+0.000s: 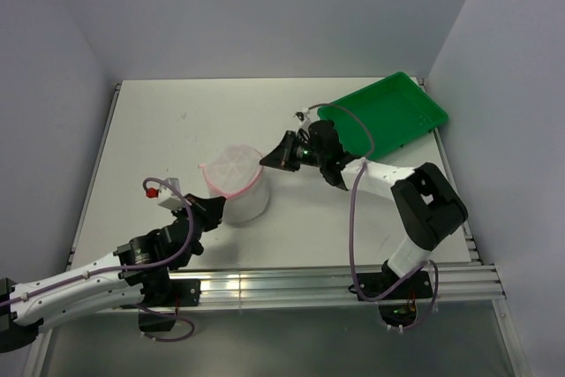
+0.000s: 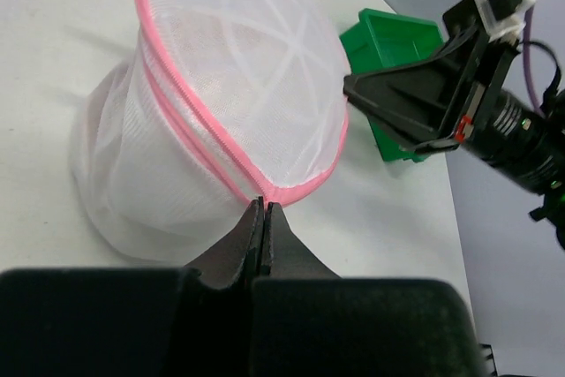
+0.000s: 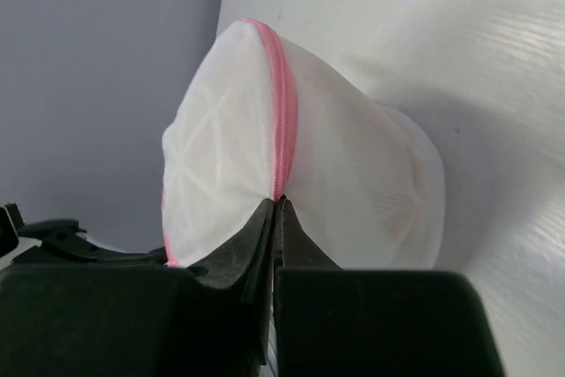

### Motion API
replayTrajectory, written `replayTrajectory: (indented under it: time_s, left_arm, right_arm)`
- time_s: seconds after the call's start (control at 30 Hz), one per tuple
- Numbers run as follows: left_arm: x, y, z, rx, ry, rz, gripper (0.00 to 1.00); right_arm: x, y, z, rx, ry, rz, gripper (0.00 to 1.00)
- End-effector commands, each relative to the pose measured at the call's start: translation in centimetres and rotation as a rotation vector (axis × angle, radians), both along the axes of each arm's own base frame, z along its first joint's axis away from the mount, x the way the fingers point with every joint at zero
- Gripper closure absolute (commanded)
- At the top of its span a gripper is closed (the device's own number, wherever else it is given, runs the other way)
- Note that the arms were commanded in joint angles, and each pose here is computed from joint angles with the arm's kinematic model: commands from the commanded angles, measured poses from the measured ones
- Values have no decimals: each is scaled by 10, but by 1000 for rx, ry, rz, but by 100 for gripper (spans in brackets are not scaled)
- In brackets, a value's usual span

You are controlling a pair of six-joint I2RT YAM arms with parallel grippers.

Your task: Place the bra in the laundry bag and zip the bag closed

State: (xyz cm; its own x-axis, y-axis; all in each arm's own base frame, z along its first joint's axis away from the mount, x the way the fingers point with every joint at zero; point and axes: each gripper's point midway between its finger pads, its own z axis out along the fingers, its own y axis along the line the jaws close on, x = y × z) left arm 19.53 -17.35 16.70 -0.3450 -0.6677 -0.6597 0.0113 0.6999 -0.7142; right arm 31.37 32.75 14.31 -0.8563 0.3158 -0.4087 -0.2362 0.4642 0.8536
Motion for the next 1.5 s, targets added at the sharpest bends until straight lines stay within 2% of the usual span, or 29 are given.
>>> replayTrajectory:
  time_s: [0.0, 0.1, 0.13, 0.2, 0.23, 0.27, 0.33, 0.43, 0.57, 0.77, 0.97, 1.0, 1.1, 1.23, 1.27, 1.37, 1.47]
  left_arm:
    - [-1, 19, -13, 80, 12, 45, 100]
    - [-1, 4, -9, 60, 6, 1, 100]
    - [-1, -1, -8, 56, 8, -15, 100]
    - [2, -15, -1, 31, -14, -40, 100]
    - [3, -21, 2, 23, -22, -49, 100]
    - [3, -28, 1, 29, -24, -68, 100]
    - [6, -41, 15, -38, -58, -88, 100]
    - [7, -59, 20, -60, -68, -124, 100]
    - [6, -72, 14, -49, -50, -153, 100]
    - [3, -71, 8, -53, -36, -162, 100]
    - [2, -64, 9, -37, -39, -152, 100]
    - [1, -61, 7, -23, -33, -149, 100]
    - [0, -50, 3, 12, -24, -132, 100]
    - [-5, -31, 4, 56, -22, -118, 100]
    - [-5, -25, 4, 63, -21, -104, 100]
    - [-7, -4, 4, 89, -14, -64, 100]
    - [-10, 14, 5, 105, -11, -30, 100]
  right_arm:
    - [31, -2, 13, -89, -107, -1, 97]
    - [32, 3, 24, -81, -127, 12, 73]
    - [26, 1, 26, -86, -134, 8, 51]
    - [18, -5, 23, -113, -127, -21, 37]
    - [1, -7, 9, -128, -100, -14, 29]
    - [-7, -8, 23, -99, -133, -22, 28]
    - [-36, -11, 12, -70, -95, -20, 28]
    - [-63, -6, 15, 25, -68, -3, 28]
    - [-84, 16, 35, 115, -85, 57, 31]
    - [-73, 33, 31, 125, -44, 50, 40]
    - [-65, 43, 27, 126, -18, 54, 58]
    - [-63, 43, 29, 125, -28, 50, 81]
    - [-53, 37, 31, 111, -39, 40, 100]
    - [-27, 20, 28, 58, -38, 32, 100]
    - [-19, 19, 35, 47, -75, 40, 100]
    - [0, 6, 18, -26, -50, 64, 100]
    - [16, 12, 30, -5, -76, 162, 100]
